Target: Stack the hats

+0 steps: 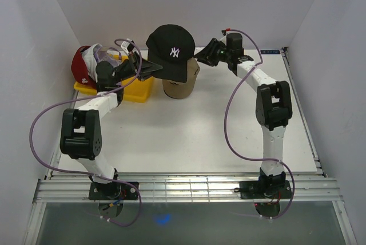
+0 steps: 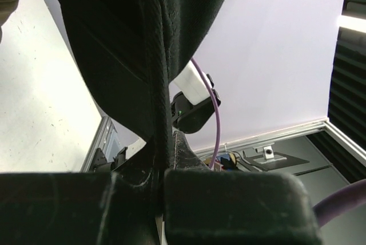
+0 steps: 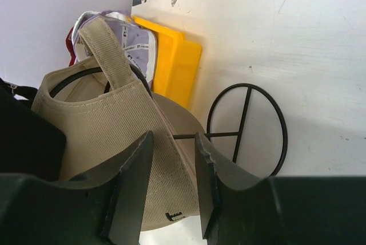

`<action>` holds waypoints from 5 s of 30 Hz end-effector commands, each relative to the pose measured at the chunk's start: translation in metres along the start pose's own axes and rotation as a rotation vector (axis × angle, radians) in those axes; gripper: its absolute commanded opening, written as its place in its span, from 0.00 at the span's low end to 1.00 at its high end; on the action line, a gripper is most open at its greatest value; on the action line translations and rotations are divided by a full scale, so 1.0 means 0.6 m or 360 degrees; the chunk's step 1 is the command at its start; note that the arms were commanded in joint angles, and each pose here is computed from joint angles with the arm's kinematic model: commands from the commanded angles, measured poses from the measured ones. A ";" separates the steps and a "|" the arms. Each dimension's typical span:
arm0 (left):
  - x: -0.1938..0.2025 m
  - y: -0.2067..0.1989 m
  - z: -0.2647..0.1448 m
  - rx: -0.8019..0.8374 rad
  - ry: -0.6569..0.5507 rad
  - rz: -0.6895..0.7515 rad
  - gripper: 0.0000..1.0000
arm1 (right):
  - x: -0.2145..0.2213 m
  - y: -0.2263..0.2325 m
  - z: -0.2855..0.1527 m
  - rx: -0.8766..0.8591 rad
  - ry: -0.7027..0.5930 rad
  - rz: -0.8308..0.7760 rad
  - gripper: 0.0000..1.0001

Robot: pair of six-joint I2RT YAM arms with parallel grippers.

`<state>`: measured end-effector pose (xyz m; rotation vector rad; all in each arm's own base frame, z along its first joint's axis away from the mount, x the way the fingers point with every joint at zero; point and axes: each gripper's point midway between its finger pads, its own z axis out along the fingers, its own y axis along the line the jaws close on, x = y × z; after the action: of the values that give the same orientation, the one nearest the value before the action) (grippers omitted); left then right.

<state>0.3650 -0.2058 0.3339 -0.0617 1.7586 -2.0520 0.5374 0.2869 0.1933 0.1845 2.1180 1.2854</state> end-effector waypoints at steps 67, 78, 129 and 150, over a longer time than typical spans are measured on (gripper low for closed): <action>-0.073 -0.055 0.010 0.0049 -0.0540 0.0242 0.00 | -0.017 0.162 -0.167 -0.0396 -0.0053 -0.0031 0.78; -0.084 -0.062 0.032 0.0226 -0.0513 0.0240 0.00 | 0.046 0.218 -0.185 -0.0517 0.0024 0.0131 0.84; -0.047 0.028 0.021 0.0312 -0.0125 0.0073 0.00 | 0.155 0.278 -0.137 -0.0740 0.0103 0.0206 0.23; -0.045 0.075 0.006 0.0117 -0.0081 -0.0060 0.00 | 0.227 0.223 -0.131 -0.0600 0.0171 0.0136 0.19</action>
<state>0.4196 -0.2022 0.2826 -0.2640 1.7002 -2.1427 0.3831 0.3436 0.2662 0.2193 1.9418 1.7444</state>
